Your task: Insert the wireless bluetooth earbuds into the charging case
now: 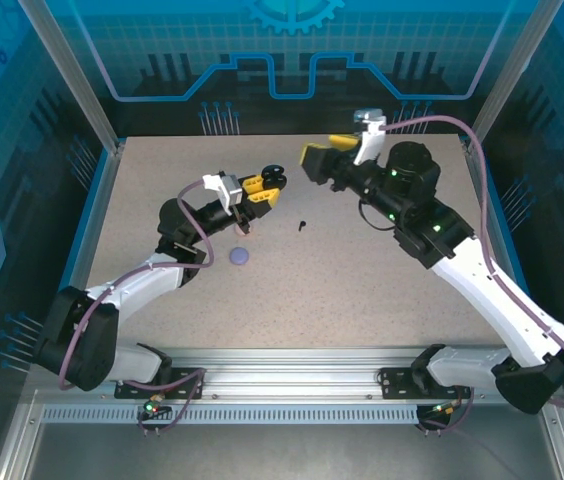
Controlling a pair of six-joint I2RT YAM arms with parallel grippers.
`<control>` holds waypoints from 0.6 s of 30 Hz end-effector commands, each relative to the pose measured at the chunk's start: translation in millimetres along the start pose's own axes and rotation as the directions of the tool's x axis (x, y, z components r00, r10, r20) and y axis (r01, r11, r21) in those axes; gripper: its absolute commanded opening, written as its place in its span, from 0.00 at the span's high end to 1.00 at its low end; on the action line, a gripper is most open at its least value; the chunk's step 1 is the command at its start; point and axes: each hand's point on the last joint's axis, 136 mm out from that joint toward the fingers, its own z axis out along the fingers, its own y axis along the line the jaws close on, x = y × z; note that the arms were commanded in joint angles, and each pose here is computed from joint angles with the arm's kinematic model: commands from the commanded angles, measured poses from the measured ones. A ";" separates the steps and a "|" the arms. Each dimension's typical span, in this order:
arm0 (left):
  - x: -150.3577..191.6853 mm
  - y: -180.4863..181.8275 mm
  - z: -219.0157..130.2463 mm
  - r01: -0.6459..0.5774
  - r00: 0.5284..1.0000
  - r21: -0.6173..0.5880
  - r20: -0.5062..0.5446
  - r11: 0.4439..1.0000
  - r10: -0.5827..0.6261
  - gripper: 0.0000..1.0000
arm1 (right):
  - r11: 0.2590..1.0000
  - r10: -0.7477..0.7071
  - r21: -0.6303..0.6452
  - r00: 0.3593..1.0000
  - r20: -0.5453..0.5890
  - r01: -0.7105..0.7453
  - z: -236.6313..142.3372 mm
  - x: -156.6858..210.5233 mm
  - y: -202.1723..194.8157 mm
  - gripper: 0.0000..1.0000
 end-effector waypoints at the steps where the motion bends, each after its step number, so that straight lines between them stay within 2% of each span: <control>1: -11.1 -5.0 -3.4 -0.034 0.999 -0.002 0.042 0.999 0.035 1.00 | 0.983 0.103 0.163 0.991 -0.083 -0.089 5.8 35.6 -48.2 0.29; 5: -12.7 -3.3 -6.6 -0.054 0.997 -0.026 0.050 0.998 0.056 1.00 | 0.946 0.167 0.307 0.971 -0.171 -0.108 15.4 74.8 -87.4 0.29; 10: -13.3 -0.8 -10.8 -0.075 0.996 -0.059 0.049 0.995 0.078 1.00 | 0.902 0.223 0.423 0.930 -0.292 -0.084 36.4 121.2 -120.1 0.29; 18: -14.6 6.2 -15.4 -0.094 0.993 -0.116 0.054 0.989 0.101 1.00 | 0.800 0.370 0.600 0.806 -0.463 -0.022 69.5 199.2 -163.4 0.32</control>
